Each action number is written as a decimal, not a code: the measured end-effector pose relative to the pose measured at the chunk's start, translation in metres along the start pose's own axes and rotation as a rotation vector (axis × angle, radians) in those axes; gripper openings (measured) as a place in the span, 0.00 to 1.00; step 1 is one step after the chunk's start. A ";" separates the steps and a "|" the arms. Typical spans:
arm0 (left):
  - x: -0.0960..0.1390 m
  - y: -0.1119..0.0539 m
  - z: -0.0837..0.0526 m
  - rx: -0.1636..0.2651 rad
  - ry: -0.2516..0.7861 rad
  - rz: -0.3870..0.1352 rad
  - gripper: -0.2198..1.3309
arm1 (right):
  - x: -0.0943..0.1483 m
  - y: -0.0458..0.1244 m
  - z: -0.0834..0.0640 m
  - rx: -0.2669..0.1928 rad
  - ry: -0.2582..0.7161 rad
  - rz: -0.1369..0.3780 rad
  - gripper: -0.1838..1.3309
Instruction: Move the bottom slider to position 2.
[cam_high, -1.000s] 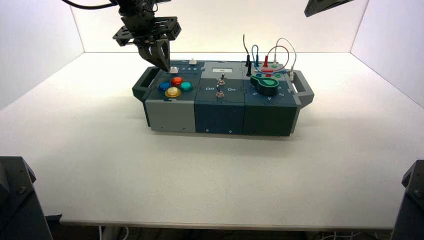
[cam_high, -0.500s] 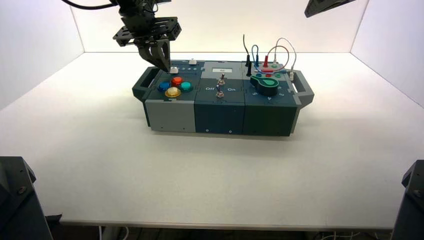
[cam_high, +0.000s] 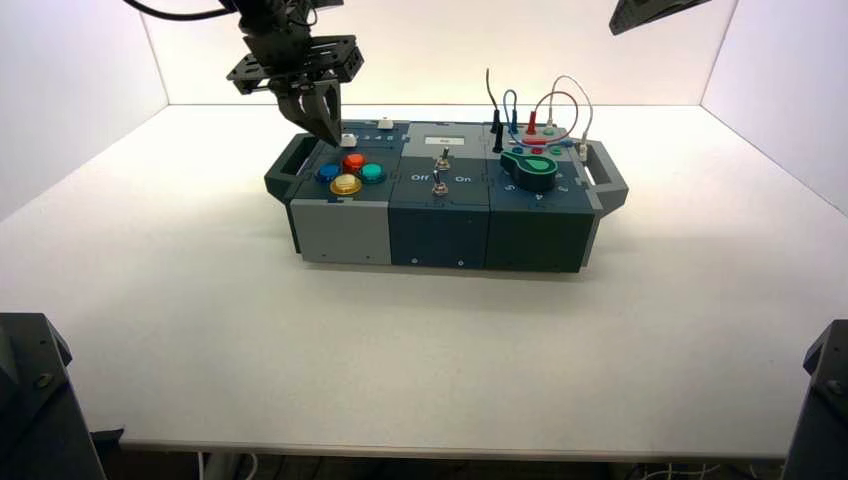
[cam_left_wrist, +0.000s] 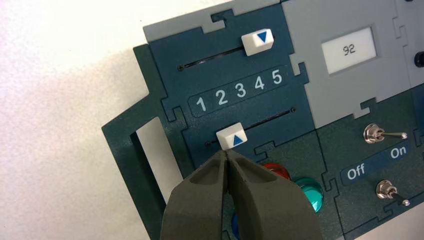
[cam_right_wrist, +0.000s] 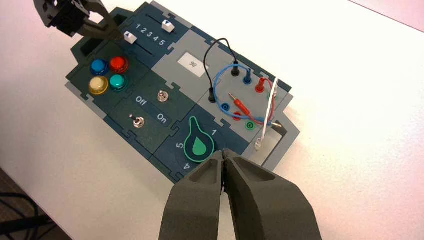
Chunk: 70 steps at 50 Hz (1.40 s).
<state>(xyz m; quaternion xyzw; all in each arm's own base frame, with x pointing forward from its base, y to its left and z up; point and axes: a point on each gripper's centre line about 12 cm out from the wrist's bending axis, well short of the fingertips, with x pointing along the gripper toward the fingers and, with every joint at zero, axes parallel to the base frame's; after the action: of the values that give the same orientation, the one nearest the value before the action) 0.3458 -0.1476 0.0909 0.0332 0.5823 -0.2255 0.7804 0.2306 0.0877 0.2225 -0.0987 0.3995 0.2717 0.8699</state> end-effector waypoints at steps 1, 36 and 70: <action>0.000 0.000 0.000 0.002 0.000 0.000 0.04 | 0.000 0.000 0.000 0.000 -0.001 0.000 0.03; 0.000 -0.003 -0.001 0.007 0.021 -0.011 0.04 | 0.000 0.000 -0.001 -0.001 0.002 -0.002 0.03; -0.008 0.013 0.008 -0.025 -0.005 0.003 0.04 | 0.001 -0.001 -0.001 0.000 0.000 -0.005 0.03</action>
<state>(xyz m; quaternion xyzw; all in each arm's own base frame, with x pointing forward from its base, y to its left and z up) 0.3567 -0.1359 0.0977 0.0240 0.5831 -0.2172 0.7824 0.2305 0.0868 0.2211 -0.0999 0.3994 0.2696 0.8705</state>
